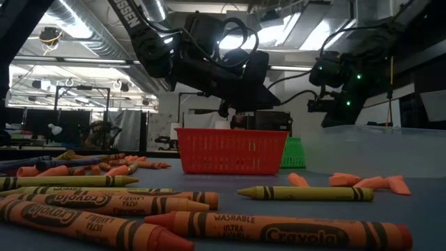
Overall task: Sort crayons
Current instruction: Put the red orange crayon into the blue bin
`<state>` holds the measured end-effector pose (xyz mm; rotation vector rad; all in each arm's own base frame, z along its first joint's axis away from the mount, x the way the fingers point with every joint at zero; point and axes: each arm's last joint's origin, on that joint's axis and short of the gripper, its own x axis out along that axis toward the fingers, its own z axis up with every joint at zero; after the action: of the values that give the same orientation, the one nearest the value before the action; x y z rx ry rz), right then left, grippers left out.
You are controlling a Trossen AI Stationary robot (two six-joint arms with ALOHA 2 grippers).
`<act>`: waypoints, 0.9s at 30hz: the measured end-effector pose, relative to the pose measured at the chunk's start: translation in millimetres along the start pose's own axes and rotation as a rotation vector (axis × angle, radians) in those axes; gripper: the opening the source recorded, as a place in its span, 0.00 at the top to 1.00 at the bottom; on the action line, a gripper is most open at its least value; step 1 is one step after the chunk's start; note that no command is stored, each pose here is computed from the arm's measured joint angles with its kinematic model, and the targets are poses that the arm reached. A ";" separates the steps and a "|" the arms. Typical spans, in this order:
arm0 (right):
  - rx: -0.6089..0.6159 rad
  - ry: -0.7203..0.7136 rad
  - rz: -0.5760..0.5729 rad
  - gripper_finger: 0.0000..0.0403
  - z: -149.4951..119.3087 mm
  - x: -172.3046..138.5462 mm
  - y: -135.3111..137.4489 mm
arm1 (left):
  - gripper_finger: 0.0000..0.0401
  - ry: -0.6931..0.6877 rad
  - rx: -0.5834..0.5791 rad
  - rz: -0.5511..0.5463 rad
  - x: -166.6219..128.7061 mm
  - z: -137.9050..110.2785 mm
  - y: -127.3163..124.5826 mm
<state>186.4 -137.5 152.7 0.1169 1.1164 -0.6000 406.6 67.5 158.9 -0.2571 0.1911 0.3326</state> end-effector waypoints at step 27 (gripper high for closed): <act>-0.046 -0.365 0.157 0.95 79.0 -52.4 -13.7 | 0.77 0.000 0.000 0.000 0.0 0.0 0.0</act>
<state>227.6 -158.4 236.6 0.0515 0.7580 -0.4339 406.6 67.5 158.9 -0.2567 0.1911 0.3326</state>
